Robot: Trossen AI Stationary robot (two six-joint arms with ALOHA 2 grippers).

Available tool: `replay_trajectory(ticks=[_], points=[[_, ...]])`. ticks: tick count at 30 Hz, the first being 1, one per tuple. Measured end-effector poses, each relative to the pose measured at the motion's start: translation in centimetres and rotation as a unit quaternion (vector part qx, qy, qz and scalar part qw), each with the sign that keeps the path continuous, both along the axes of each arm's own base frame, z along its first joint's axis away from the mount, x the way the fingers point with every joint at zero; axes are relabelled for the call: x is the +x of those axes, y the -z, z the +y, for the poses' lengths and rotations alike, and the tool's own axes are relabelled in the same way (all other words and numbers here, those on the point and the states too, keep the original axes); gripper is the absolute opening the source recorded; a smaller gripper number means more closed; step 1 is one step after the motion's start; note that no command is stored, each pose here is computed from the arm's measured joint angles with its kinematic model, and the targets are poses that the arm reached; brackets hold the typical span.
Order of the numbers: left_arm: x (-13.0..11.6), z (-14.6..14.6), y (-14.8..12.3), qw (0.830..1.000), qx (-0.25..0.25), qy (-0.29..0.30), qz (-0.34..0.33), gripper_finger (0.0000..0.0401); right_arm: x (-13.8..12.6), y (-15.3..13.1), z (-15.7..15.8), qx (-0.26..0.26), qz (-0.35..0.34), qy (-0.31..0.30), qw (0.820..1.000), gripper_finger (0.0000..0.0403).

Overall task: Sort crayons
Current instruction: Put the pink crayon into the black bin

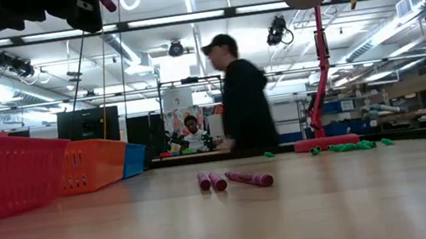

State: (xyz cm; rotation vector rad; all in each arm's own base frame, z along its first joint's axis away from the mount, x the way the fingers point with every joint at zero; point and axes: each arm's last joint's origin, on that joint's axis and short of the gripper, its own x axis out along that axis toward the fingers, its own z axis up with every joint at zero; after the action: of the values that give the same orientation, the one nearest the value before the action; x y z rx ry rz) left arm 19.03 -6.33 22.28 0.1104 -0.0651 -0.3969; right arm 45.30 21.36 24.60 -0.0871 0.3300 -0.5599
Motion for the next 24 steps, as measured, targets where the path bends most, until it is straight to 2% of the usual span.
replay_trajectory(ticks=[10,15,18,24], points=[[0.0,0.01,0.04,1.0,0.001,0.0,0.002,0.0039,0.15,-0.05,-0.25,-0.001,-0.001,0.002,1.0,0.0027],[0.02,0.06,0.04,1.0,0.001,0.0,0.002,0.0034,0.19,-0.07,-0.31,0.0,-0.003,0.003,1.0,0.0032],[0.02,0.07,0.08,1.0,0.001,-0.002,0.005,0.0044,0.2,-0.07,-0.32,0.0,-0.003,0.003,1.0,0.0052],[0.31,0.94,0.55,0.998,-0.011,-0.043,0.036,0.0048,0.01,0.26,-0.46,-0.005,0.013,0.007,1.0,0.0114]])
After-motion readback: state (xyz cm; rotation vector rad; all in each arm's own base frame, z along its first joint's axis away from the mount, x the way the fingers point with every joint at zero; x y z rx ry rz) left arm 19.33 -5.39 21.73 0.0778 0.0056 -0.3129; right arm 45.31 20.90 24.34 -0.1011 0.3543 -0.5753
